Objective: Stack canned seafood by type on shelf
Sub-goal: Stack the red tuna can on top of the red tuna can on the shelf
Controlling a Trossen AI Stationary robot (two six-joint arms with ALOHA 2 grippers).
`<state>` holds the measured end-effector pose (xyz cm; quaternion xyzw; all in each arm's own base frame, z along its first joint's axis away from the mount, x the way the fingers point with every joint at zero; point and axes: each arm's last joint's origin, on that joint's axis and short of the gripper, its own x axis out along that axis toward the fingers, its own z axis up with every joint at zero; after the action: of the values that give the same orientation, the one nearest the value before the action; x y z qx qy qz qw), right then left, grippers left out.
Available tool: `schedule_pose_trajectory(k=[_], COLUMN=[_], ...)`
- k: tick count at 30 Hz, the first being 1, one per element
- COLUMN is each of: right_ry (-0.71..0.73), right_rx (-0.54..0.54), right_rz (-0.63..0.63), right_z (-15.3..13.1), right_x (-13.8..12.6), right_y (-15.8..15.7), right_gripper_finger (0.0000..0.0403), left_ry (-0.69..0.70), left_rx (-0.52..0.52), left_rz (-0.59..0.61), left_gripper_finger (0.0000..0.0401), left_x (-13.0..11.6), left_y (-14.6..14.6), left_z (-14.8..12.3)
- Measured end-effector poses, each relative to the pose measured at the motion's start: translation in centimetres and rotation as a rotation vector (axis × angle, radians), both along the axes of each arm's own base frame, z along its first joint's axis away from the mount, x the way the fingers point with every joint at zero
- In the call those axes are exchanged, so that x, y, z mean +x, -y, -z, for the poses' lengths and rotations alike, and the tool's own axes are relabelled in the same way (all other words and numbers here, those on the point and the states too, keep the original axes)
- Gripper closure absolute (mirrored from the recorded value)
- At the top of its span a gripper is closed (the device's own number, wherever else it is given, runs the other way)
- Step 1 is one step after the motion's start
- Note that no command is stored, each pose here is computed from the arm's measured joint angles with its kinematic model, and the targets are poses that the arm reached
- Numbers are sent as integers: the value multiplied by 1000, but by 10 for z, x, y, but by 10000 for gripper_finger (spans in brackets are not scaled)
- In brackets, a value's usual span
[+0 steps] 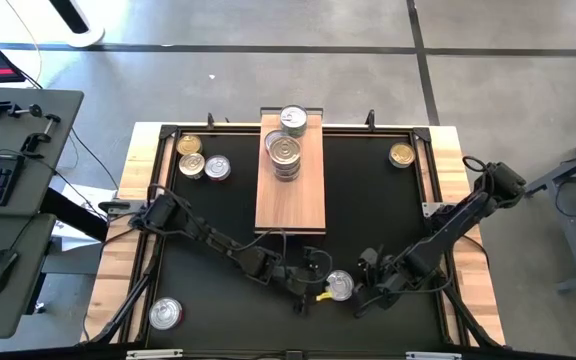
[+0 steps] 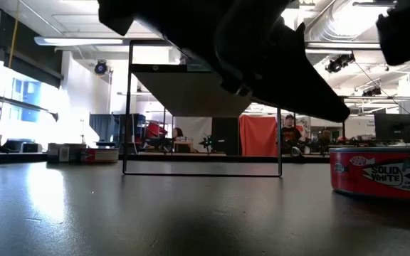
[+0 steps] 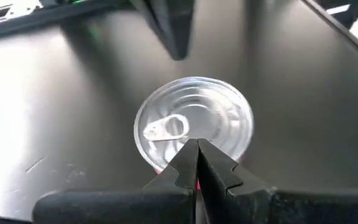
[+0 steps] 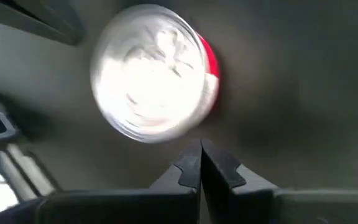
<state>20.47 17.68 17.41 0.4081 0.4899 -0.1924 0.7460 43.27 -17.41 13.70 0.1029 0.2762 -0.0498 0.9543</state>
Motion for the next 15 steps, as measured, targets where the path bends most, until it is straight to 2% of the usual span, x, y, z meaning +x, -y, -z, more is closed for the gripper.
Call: schedule_pose_trajectory(k=[7, 15], right_ry=[-46, -104], right_rx=[-5, 14], right_rz=[5, 12], right_z=[3, 18], right_x=[0, 7], right_y=[3, 2], right_gripper_finger=[403, 403], left_ry=[-37, -29], left_rx=[4, 46], left_rz=[65, 16], left_gripper_finger=[401, 401], left_x=[-1, 0], left_y=[3, 2], left_z=[9, 13])
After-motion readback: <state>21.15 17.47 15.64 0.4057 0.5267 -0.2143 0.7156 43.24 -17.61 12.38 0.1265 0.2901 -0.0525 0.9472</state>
